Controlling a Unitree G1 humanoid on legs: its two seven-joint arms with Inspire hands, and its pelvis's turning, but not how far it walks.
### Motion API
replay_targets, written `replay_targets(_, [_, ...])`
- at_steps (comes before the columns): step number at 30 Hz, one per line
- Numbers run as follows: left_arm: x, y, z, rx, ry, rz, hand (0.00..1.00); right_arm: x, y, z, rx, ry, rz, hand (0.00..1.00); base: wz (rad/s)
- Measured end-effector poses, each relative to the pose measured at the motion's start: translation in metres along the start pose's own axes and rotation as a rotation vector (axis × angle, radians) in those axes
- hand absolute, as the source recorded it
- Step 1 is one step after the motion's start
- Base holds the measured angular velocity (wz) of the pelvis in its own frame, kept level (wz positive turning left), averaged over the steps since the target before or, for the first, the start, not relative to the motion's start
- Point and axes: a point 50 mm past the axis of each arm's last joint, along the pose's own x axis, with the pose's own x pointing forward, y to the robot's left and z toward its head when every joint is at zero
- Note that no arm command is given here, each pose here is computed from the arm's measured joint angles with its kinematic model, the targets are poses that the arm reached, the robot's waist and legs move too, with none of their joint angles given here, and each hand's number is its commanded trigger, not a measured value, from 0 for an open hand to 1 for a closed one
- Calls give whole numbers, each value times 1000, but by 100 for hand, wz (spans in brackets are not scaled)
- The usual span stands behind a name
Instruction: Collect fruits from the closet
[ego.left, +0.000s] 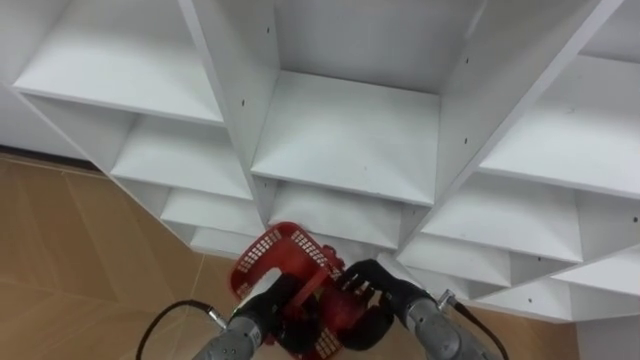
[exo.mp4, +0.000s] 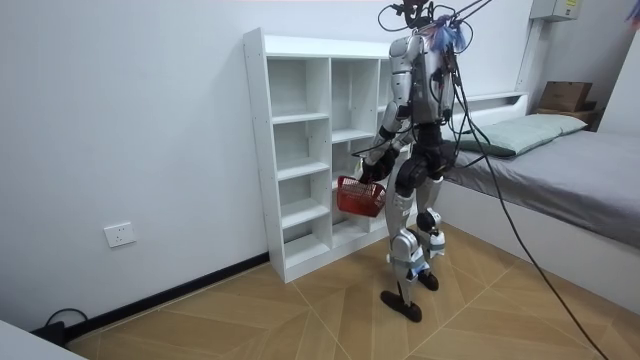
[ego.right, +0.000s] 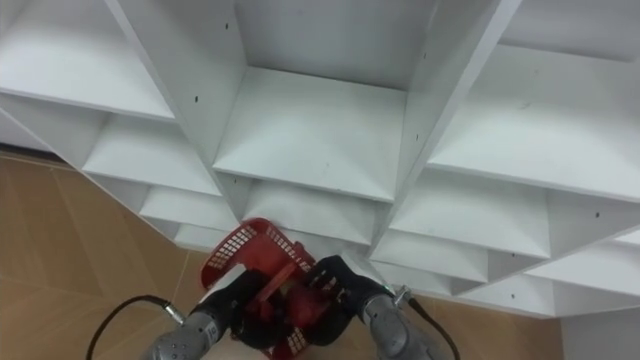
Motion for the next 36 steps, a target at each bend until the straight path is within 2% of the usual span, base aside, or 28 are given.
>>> replay_targets(5, [0,-2,0,9,-2,-8,100,0,0,0,0,1,1,100,0])
replay_targets(6, [0,-2,0,10,-2,-8,100,0,0,0,0,1,0,87,0])
replay_targets(7, [0,-2,0,11,-2,-10,100,0,0,0,-1,1,1,33,0])
replay_targets(8, [0,-2,1,13,-3,-12,100,0,1,0,-3,-1,3,0,0])
replay_targets(36, [0,-6,-1,18,4,-25,100,2,-1,1,-11,2,-4,0,0])
